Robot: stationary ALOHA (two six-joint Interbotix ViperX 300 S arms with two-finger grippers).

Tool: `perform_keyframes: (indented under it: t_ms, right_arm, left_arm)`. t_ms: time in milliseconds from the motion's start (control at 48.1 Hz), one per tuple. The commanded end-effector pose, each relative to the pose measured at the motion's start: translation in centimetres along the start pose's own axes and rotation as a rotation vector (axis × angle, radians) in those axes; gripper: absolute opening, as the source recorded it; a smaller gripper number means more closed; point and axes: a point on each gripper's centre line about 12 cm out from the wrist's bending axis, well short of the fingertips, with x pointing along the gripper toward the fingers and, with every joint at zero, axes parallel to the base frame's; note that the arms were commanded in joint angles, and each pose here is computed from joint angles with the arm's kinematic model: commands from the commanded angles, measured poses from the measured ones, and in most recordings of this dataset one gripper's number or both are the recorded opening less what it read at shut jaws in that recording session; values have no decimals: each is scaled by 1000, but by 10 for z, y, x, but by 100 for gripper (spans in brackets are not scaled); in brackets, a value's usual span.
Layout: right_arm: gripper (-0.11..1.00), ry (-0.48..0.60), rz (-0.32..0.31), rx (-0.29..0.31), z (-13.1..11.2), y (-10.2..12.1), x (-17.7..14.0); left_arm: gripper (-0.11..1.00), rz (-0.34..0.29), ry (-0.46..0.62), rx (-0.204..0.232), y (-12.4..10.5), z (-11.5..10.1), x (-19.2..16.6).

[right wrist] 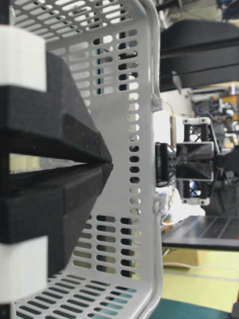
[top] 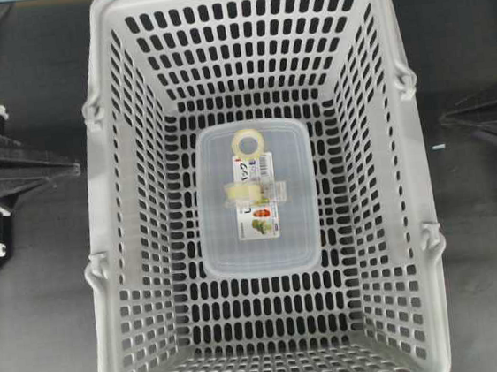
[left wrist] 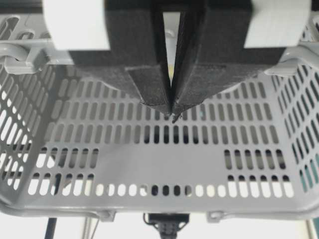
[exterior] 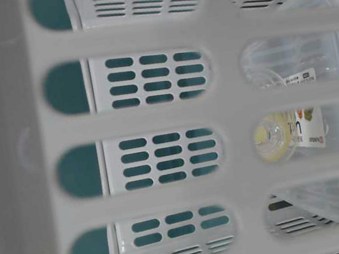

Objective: Pick up the tape dispenser from the shopping basket with the left arm.
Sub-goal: 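Move the left gripper over the basket toward the clear tape dispenser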

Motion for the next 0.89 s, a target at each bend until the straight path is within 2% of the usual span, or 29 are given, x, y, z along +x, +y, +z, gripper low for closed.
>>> perform_keyframes:
  t_ms: [0, 83, 166, 270, 416, 562, 666, 874]
  right_arm:
    - [0, -6, 6, 17, 4, 1, 3]
    - [0, 11, 5, 28, 3, 1, 1]
    - [0, 40, 6, 49, 1, 2, 0]
    - [0, 77, 8, 74, 0, 2, -3]
    - [0, 133, 13, 75, 1, 4, -6]
    - [0, 180, 18, 78, 0, 5, -11]
    - [0, 217, 17, 79, -3, 5, -13]
    - [0, 228, 17, 77, -3, 5, -15]
  left_arm:
    - [6, -8, -24, 13, -1, 31, 9]
    - [0, -1, 49, -14, 0, 47, 17]
    - [0, 4, 139, -34, 0, 59, 28]
    - [0, 10, 273, -36, 0, 72, 47]
    - [0, 18, 460, -26, 0, 81, 82]
    - [0, 24, 610, -19, 0, 81, 120]
    - [0, 31, 731, -18, 1, 73, 147]
    - [0, 35, 900, 3, 3, 59, 177]
